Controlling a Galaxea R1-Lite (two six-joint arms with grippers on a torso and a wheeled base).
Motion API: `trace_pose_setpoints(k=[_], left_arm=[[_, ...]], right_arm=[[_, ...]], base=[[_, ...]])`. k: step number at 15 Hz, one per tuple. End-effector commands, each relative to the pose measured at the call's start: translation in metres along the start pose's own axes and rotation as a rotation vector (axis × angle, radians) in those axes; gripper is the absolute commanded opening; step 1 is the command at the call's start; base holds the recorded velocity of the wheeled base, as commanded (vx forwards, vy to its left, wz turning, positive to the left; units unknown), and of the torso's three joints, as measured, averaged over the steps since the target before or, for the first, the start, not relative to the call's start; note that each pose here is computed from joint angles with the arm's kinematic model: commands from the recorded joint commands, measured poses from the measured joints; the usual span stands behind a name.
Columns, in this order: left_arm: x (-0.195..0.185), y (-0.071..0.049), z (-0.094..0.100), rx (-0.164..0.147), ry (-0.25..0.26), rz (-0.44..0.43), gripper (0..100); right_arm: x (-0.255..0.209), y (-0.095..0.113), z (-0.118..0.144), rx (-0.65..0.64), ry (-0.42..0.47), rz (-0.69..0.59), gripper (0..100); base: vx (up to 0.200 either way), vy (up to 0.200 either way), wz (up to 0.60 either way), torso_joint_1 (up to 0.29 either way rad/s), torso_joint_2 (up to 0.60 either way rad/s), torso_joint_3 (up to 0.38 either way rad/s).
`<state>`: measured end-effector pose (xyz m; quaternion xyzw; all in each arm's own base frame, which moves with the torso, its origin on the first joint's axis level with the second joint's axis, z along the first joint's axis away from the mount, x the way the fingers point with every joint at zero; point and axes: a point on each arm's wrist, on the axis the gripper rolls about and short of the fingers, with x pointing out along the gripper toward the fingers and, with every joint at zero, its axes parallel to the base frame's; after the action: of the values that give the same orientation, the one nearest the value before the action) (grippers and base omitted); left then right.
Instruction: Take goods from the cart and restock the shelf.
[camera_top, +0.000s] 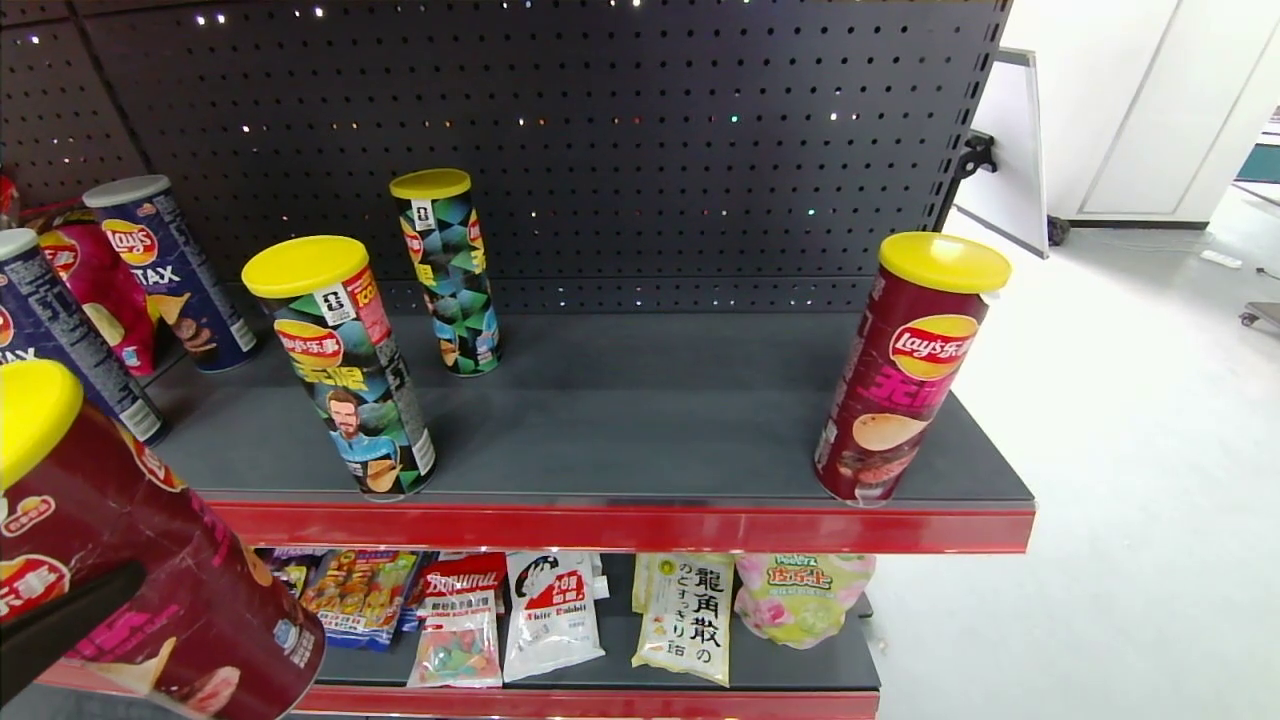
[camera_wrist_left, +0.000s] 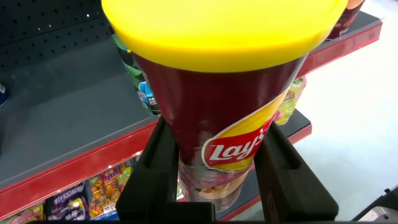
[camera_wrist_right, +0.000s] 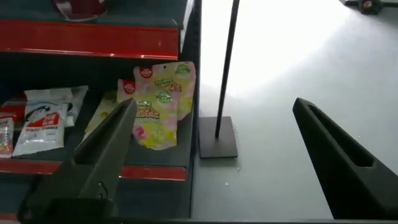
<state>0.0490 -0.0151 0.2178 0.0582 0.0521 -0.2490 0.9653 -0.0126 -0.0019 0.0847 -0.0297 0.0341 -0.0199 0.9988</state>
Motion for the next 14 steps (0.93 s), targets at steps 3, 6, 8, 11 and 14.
trace_pose_setpoints(k=[3,6,8,11,14], left_arm=[[0.002,0.000,-0.001,-0.004,0.008,-0.003,0],[0.001,0.000,-0.002,-0.004,0.008,-0.005,0],[0.001,0.000,-0.004,-0.007,0.011,-0.005,0],[0.002,0.000,-0.004,-0.007,0.015,-0.006,0],[0.002,0.000,-0.004,-0.007,0.015,-0.006,0]], right_arm=[[-0.010,0.003,-0.004,0.015,-0.122,0.108,100],[-0.010,0.002,-0.009,0.047,-0.072,0.044,100],[-0.010,0.002,-0.009,0.050,-0.072,0.049,100],[-0.010,0.002,-0.009,0.061,-0.072,0.047,100],[-0.010,0.002,-0.009,0.061,-0.072,0.047,100]], base=[[0.000,0.000,0.00,0.000,0.00,0.000],[0.000,0.000,0.00,0.000,0.00,0.000],[0.000,0.000,0.00,0.000,0.00,0.000],[0.000,0.000,0.00,0.000,0.00,0.000],[0.000,0.000,-0.40,0.003,0.00,-0.002]])
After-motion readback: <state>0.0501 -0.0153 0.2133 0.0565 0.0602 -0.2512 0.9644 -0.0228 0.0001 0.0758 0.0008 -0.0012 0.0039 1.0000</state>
